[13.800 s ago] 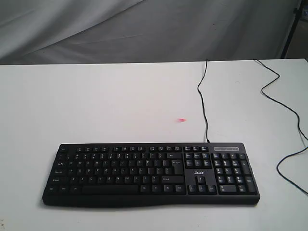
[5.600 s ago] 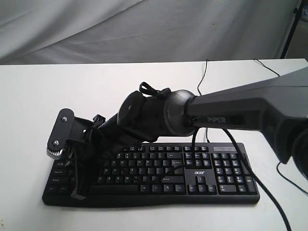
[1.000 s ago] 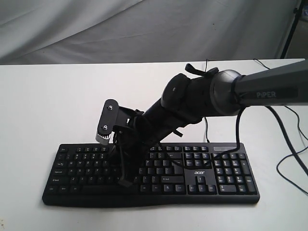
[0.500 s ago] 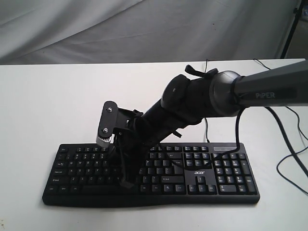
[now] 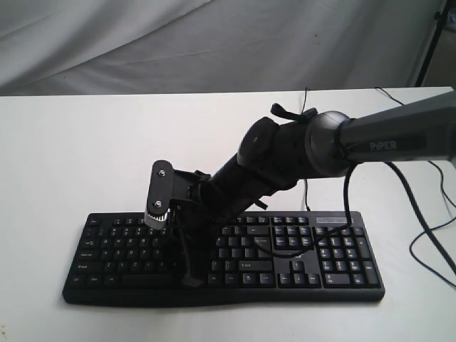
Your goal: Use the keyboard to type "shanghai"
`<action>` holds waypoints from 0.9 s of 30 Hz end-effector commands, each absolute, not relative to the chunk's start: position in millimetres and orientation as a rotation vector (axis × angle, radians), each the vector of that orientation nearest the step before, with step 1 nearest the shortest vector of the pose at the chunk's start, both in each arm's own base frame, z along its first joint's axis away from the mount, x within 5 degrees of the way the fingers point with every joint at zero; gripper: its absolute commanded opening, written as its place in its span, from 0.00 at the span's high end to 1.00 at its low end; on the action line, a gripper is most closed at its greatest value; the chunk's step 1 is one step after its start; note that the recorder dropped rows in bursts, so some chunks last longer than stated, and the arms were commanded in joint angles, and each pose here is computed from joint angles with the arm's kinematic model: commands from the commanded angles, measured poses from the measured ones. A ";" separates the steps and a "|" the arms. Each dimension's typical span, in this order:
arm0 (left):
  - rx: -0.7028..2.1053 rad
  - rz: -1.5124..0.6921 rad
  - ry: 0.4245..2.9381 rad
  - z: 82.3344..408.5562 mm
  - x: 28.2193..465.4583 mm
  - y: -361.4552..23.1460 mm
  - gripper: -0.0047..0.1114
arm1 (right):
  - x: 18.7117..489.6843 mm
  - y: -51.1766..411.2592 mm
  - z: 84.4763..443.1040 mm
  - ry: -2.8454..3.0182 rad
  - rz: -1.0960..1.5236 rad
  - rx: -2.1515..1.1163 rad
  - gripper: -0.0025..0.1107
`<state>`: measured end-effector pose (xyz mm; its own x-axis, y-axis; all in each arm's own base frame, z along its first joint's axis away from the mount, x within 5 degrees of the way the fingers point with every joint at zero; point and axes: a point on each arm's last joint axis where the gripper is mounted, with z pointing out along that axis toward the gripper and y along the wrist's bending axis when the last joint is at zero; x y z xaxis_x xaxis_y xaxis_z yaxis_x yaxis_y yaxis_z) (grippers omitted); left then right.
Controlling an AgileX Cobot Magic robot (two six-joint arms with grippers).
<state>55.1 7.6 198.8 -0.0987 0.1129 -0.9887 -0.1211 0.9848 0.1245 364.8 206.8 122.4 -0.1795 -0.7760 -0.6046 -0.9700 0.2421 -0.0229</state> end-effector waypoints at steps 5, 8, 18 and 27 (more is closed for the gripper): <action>-0.006 0.190 1.661 197.4 55.6 7.4 0.95 | 363.3 205.3 122.0 2.011 0.533 -1.598 0.98; -0.006 0.190 1.661 197.4 55.6 7.4 0.95 | 364.0 205.0 122.0 2.012 0.523 -1.593 0.98; -0.006 0.190 1.661 197.4 55.6 7.4 0.95 | 365.0 205.3 119.4 2.016 0.512 -1.586 0.98; -0.006 0.190 1.661 197.4 55.6 7.4 0.95 | 365.0 205.3 119.4 2.016 0.512 -1.586 0.98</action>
<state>55.1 7.6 198.8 -0.0987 0.1129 -0.9887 -0.1211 0.9848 0.1245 365.2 207.0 121.8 -0.1709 -0.7762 -0.6069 -0.9711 0.2370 -0.0297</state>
